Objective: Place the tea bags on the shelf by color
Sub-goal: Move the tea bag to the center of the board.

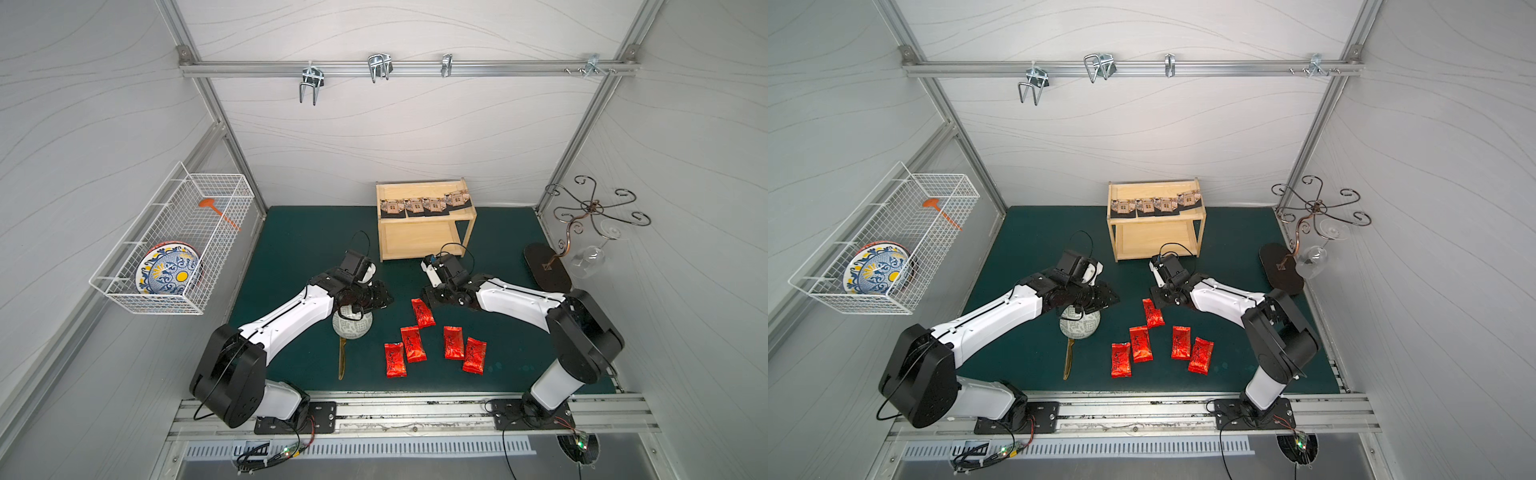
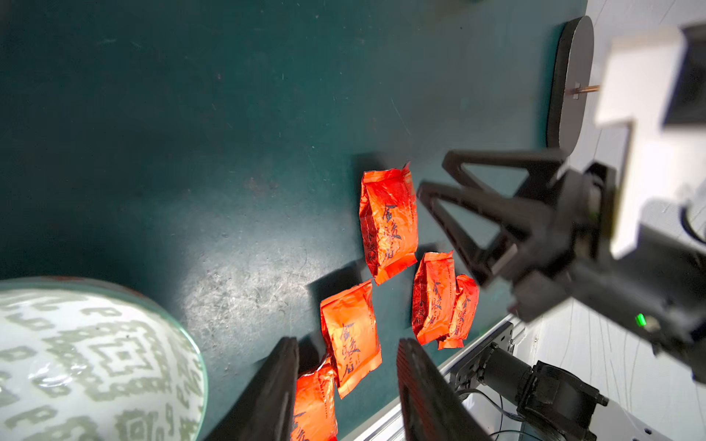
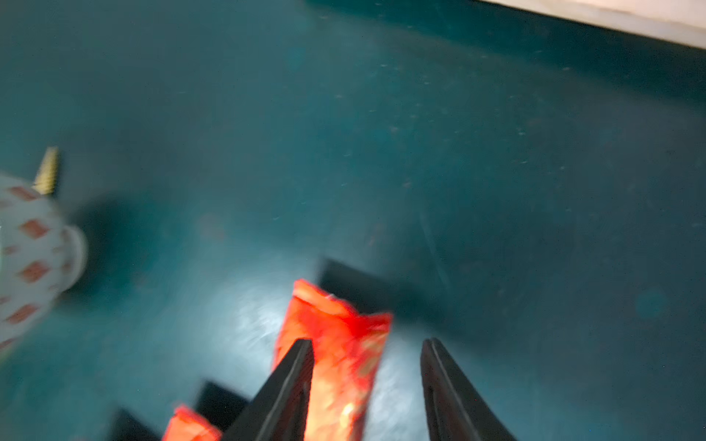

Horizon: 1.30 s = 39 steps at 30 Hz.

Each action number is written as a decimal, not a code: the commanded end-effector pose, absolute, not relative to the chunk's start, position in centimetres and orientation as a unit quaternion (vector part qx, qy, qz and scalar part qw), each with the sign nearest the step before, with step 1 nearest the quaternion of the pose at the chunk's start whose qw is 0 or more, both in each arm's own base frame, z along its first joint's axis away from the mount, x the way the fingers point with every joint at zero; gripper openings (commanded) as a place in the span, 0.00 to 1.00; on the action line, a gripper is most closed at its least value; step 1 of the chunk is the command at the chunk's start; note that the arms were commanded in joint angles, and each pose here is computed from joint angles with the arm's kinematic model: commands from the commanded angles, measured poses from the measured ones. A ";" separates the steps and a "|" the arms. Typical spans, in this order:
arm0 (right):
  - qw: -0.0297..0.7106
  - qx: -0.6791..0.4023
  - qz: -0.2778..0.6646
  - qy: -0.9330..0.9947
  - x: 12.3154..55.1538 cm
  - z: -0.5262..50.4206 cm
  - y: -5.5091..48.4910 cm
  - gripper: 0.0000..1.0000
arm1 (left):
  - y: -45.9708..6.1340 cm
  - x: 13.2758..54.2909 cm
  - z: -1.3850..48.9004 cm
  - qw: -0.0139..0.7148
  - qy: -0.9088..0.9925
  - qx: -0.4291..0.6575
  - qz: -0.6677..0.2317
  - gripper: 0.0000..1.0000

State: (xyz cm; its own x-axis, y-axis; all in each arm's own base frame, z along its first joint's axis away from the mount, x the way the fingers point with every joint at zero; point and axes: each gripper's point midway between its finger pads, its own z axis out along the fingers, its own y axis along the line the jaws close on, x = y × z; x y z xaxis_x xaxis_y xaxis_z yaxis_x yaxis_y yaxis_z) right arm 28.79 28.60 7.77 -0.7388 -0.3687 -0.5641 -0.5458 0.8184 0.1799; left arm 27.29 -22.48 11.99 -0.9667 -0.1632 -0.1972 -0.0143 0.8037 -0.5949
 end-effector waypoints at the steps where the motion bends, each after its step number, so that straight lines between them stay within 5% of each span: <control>1: 0.256 -0.257 0.167 0.917 24.3 8.7 29.6 0.49 | -22.9 27.6 13.4 0.136 0.934 -0.031 -0.329 0.48; 11: 0.199 -0.235 0.191 0.932 19.5 4.5 28.3 0.35 | -22.9 27.6 13.4 0.135 0.933 -0.029 -0.333 0.48; 31: 0.205 -0.181 0.256 0.927 26.7 4.5 27.7 0.35 | -23.0 28.4 13.0 0.133 0.934 -0.038 -0.331 0.48; 39: 0.215 -0.116 0.300 0.922 28.3 5.9 27.4 0.36 | -27.5 30.2 12.5 0.110 0.941 -0.006 -0.321 0.47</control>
